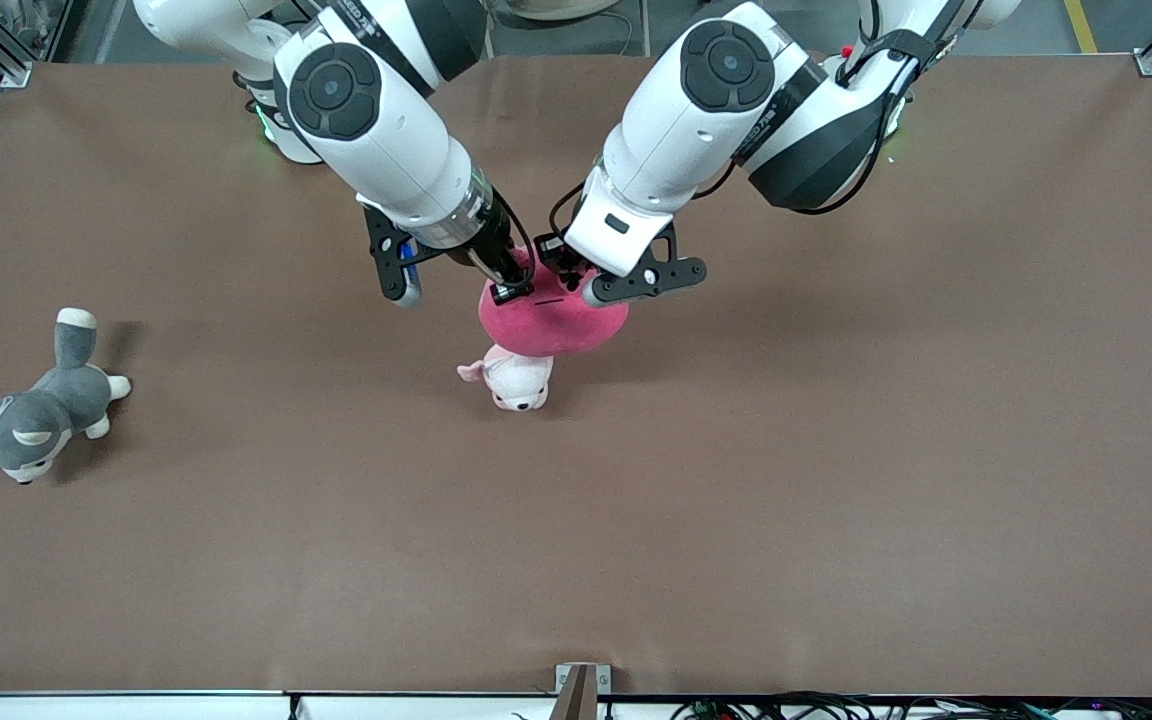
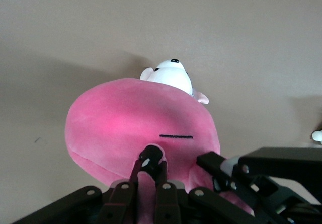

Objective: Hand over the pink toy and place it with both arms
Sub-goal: 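Grasp the pink plush with the right gripper beside the left gripper, then carry the plush toward the grey cat while the left gripper withdraws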

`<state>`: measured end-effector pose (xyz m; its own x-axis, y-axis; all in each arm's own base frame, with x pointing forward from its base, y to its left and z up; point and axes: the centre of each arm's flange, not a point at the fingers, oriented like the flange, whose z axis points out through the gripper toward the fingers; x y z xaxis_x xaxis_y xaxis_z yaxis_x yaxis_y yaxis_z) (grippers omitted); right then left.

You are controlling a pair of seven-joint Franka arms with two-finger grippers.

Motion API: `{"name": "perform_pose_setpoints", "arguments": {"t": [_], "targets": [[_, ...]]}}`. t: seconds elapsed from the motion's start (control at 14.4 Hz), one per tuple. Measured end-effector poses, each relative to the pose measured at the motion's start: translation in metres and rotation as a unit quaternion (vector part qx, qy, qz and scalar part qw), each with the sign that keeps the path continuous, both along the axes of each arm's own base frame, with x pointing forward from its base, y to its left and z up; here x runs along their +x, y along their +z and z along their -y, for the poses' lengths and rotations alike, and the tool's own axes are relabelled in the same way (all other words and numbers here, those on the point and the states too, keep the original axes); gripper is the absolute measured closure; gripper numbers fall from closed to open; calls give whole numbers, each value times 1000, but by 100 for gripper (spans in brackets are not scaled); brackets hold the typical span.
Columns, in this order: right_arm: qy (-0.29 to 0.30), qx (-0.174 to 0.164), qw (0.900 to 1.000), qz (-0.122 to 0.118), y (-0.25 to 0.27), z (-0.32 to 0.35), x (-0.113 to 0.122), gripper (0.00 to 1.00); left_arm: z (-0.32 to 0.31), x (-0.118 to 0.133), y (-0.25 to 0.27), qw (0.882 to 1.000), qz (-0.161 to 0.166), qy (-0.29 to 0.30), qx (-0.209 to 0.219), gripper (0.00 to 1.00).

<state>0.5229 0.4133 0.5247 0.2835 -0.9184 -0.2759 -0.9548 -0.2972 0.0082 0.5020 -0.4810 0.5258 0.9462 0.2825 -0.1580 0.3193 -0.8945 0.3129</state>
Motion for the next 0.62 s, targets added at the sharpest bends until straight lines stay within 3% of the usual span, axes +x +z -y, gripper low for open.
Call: {"name": "perform_pose_setpoints", "arguments": {"t": [0.14, 0.49, 0.62], "targets": [[0, 0, 1000, 0, 0, 0, 0, 83, 0, 0, 0, 1000, 0, 0, 0, 87], [-1, 1, 1000, 4, 2, 4, 4, 84, 0, 1, 4, 1000, 3, 1, -3, 85], [2, 1, 1000, 7, 2, 12, 9, 84, 0, 2, 9, 1000, 7, 1, -7, 70]]}}
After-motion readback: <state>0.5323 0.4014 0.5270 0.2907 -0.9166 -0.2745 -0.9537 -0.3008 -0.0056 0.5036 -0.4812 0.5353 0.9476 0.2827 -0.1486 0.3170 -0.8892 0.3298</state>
